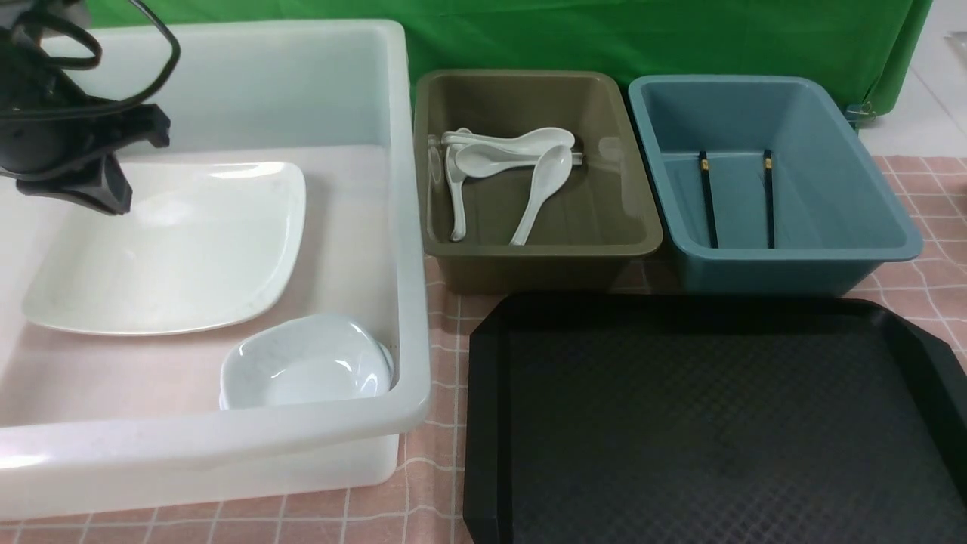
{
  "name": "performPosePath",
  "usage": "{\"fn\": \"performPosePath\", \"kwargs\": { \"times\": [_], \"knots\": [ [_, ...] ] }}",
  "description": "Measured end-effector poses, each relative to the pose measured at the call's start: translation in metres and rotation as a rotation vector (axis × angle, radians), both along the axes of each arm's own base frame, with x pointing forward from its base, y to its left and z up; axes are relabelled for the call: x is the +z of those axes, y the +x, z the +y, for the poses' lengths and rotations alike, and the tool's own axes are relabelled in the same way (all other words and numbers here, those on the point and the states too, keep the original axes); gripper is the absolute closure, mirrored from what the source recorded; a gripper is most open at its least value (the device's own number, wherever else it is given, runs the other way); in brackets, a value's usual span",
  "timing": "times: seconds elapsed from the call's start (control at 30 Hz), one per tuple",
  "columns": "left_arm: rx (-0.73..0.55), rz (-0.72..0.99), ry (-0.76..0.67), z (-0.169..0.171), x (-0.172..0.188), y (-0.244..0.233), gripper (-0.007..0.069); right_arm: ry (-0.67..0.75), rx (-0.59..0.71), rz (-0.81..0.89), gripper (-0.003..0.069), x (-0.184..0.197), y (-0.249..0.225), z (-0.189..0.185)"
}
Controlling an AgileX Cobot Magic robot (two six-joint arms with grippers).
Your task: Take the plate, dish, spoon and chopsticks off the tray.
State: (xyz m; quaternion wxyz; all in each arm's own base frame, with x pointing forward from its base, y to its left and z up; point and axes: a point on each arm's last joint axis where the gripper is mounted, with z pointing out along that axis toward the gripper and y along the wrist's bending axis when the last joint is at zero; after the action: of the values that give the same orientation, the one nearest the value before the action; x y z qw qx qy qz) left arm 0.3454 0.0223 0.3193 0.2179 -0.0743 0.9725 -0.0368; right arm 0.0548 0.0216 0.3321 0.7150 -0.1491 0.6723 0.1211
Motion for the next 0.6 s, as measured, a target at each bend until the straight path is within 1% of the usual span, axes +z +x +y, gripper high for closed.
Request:
{"fn": "performPosePath", "kwargs": {
  "times": [0.27,0.6],
  "knots": [
    [-0.07,-0.018,-0.075,-0.0089,0.0013,0.0009,0.0628,0.0,0.0,0.003,0.0625,-0.0011,0.0003,0.0001],
    [-0.1,-0.012,-0.066,-0.0093,0.001,0.0001,0.0628,-0.006,0.0,0.015,0.0615,-0.0049,0.0012,0.0005]
  ]
}}
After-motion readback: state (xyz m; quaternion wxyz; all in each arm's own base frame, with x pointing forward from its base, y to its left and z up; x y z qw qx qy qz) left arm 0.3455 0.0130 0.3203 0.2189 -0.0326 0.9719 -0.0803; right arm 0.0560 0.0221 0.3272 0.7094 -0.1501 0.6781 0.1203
